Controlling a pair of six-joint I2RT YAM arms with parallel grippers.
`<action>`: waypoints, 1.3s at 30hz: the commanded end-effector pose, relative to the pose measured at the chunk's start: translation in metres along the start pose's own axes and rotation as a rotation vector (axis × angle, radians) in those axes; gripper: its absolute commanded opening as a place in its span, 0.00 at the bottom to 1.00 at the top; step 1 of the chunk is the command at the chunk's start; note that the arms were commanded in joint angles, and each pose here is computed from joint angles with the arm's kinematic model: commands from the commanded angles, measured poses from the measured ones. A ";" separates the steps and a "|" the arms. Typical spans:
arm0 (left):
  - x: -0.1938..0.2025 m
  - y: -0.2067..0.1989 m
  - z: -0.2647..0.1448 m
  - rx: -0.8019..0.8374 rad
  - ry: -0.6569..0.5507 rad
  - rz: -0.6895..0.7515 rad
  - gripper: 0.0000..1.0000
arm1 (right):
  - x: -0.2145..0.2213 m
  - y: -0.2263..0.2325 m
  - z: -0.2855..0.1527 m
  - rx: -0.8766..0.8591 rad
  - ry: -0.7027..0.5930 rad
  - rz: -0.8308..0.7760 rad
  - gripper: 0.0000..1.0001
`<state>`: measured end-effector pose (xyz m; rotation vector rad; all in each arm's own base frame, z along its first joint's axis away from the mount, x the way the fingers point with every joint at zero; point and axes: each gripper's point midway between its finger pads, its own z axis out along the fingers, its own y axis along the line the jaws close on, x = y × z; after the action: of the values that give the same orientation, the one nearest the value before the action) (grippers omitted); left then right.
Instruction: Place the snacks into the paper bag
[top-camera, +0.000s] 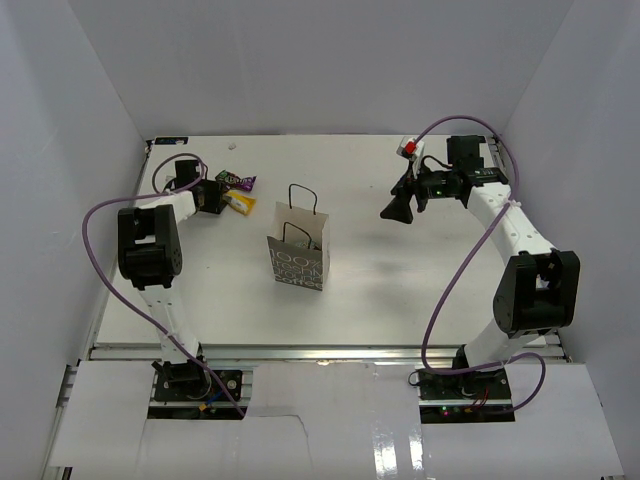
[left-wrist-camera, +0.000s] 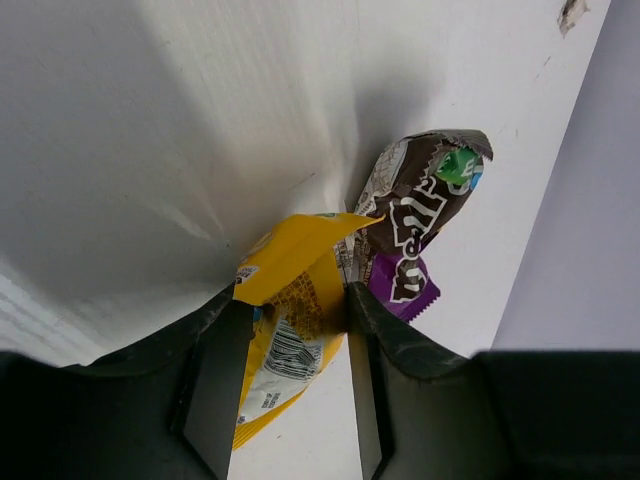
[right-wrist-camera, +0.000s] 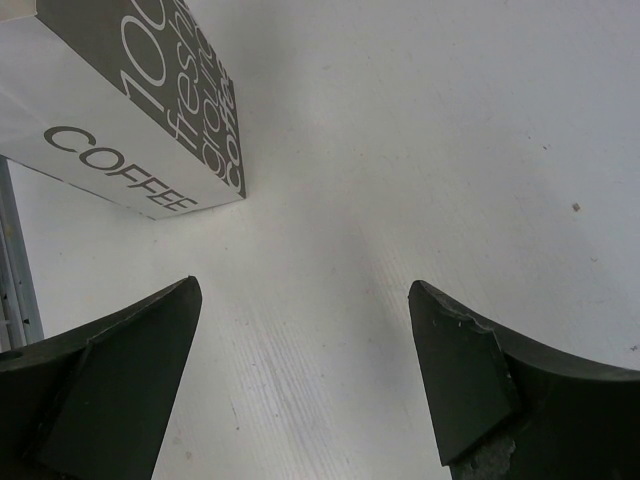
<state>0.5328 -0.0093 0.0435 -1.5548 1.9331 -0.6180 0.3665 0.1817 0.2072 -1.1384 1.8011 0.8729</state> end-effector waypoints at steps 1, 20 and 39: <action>0.000 -0.003 -0.011 -0.025 0.001 0.056 0.51 | -0.007 0.000 -0.002 -0.010 -0.025 -0.012 0.90; 0.044 -0.088 -0.226 0.727 0.004 0.605 0.07 | -0.009 0.001 -0.001 -0.021 -0.030 0.006 0.90; 0.187 -0.104 -0.393 1.329 0.237 1.065 0.03 | 0.000 0.009 -0.006 0.004 -0.010 0.004 0.90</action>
<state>0.3170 -0.2097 0.3551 0.2737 1.5747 -1.1945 0.3618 0.1812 0.1977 -1.1217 1.8345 0.8956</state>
